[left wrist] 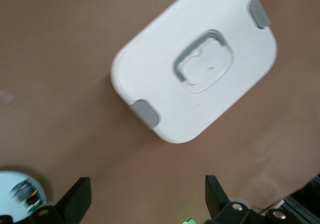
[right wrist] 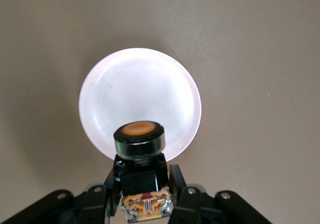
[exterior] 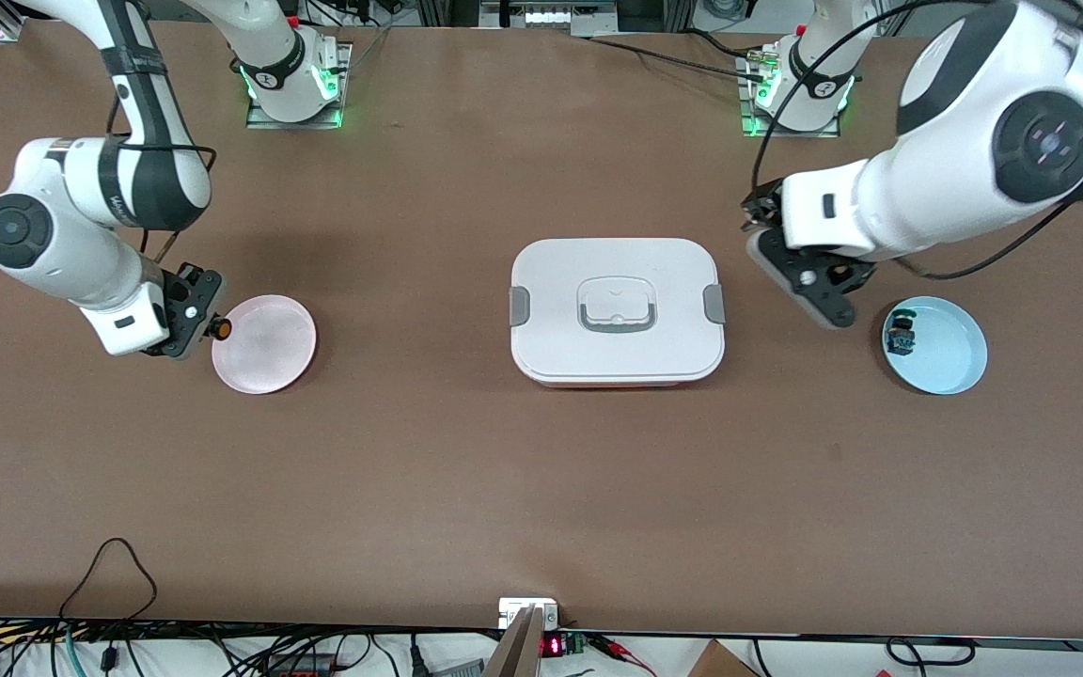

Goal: Transfer orange switch to right arm and place
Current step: 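Carry the switch over the white plate while the left gripper withdraws, then lower the switch onto the white plate and open the right gripper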

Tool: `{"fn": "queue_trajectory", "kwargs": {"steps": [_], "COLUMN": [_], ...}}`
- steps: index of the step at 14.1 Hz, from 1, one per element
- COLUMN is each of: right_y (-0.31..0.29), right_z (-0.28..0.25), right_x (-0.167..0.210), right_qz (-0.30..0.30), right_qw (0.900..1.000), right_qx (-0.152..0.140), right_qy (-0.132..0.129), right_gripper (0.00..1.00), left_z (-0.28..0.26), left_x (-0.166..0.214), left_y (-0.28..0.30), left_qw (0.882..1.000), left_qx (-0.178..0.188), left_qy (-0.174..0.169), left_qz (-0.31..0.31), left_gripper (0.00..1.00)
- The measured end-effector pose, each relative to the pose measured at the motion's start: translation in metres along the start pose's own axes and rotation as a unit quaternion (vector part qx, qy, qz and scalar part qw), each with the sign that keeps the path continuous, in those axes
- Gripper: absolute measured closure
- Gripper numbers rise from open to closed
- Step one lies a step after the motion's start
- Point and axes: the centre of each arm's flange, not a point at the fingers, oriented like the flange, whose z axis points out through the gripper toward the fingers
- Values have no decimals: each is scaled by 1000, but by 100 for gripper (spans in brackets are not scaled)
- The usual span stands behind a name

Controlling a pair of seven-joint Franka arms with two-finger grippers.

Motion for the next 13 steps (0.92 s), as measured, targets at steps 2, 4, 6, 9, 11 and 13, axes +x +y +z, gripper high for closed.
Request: {"fn": "queue_trajectory", "kwargs": {"steps": [2,4,6,9,11,13], "right_y": [-15,-30,-39,-44,-46,-52], "right_z": [30,56,74,91,102,113], "right_x": [1,-1,-1,3,10,14], "right_qz": [-14,-24,-33,-46,-54,-60], "right_qw": [1000,999,999,998,998,997], "right_qx": [-16,-28,-33,-37,-40,-47], "right_qy": [4,9,11,11,11,14], "right_gripper": [57,57,57,57,57,57], "left_z": [-32,-50,-59,-64,-62,-60], "left_x": [-33,-63,-86,-107,-117,-123], "left_y": [-24,-44,-51,-49,-67,-84], "left_qw": [997,988,974,961,954,949], "left_qx": [29,44,51,58,59,60], "left_qy": [15,25,32,38,52,67], "left_qz": [-63,-147,-217,-268,-289,-303], "left_gripper": [0,0,0,0,0,0]}}
